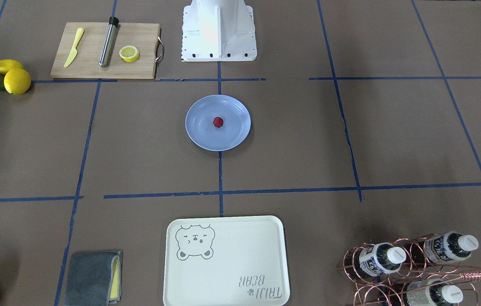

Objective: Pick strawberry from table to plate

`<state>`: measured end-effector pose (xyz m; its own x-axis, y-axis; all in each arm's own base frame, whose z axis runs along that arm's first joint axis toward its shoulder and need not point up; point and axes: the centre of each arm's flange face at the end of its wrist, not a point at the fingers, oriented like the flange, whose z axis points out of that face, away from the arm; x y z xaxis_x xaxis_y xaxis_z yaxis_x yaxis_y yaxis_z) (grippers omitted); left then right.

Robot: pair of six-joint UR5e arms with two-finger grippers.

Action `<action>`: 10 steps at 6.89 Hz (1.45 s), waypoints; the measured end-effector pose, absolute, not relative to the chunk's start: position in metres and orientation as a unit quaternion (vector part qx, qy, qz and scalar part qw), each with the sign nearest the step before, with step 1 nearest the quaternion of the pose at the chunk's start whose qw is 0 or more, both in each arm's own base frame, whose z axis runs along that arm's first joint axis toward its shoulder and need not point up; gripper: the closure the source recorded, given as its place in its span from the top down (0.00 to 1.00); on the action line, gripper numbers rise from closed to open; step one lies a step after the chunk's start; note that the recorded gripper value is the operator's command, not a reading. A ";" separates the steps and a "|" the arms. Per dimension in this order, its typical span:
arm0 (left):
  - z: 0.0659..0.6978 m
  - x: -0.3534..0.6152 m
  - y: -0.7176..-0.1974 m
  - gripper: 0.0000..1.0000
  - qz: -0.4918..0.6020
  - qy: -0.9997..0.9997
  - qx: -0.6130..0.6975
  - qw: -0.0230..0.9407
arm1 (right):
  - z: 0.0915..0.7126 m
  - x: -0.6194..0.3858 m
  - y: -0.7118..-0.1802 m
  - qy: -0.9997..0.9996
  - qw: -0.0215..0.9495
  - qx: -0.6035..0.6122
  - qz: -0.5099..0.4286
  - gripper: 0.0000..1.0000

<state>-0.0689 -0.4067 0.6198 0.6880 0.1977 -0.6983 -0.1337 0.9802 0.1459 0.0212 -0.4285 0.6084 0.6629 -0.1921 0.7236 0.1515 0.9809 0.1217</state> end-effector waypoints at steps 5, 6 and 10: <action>0.605 -0.069 -0.435 1.00 0.105 0.377 0.076 0.917 | 0.608 0.020 -0.428 -0.403 0.910 0.026 -0.093 1.00; 0.606 -0.069 -0.434 1.00 0.104 0.377 0.075 0.917 | 0.608 0.020 -0.428 -0.402 0.910 0.026 -0.094 1.00; 0.610 -0.069 -0.431 1.00 0.102 0.379 0.070 0.917 | 0.610 0.019 -0.427 -0.402 0.911 0.024 -0.094 1.00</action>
